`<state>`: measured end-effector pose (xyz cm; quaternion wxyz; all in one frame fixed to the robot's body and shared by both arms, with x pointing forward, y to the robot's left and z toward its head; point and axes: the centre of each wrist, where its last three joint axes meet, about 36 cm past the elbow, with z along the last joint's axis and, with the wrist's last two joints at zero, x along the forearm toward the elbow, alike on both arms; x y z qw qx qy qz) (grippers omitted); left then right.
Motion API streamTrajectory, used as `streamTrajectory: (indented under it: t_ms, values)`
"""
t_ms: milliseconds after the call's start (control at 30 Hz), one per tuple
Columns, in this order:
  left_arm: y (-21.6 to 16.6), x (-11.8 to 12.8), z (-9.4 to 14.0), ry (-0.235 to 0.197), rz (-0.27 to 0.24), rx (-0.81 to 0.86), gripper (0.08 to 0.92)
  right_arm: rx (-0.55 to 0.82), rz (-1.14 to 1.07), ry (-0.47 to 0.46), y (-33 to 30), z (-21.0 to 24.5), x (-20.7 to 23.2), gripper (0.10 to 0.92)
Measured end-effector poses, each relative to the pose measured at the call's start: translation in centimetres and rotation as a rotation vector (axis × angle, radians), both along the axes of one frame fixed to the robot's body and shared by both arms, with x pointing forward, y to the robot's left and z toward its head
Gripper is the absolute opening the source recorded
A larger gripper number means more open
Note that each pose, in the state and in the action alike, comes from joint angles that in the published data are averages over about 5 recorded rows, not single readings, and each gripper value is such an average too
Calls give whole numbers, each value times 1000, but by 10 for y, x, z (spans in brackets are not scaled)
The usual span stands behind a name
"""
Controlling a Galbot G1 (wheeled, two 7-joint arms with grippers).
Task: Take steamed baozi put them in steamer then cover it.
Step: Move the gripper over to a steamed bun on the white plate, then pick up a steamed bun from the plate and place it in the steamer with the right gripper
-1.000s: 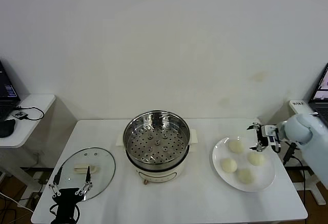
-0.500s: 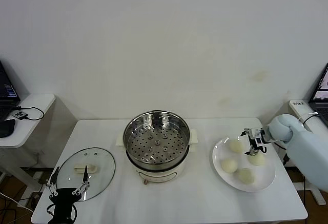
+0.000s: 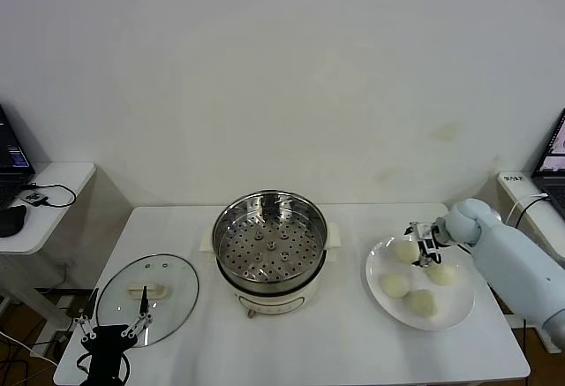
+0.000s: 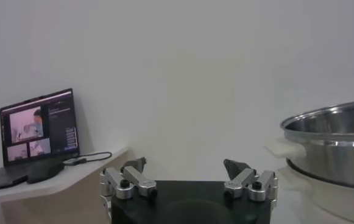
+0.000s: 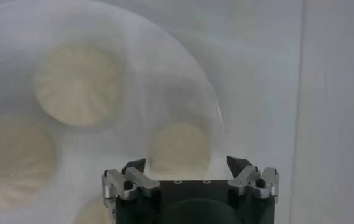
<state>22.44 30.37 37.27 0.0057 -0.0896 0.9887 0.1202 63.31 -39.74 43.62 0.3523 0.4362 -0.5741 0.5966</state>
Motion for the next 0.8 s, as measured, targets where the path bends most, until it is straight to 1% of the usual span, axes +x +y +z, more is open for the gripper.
streamTrajectory:
  t_ms: [533, 633, 800]
  values:
    - [-1, -1, 0, -2, 2, -1, 823, -19, 2, 0, 4, 1, 4, 611]
    - [-1, -2, 0, -2, 2, -1, 823, -18, 4, 2, 3, 7, 3, 587]
    - [-1, -2, 1, -3, 1, 0, 823, -3, 7, -13, -2, 31, -1, 577]
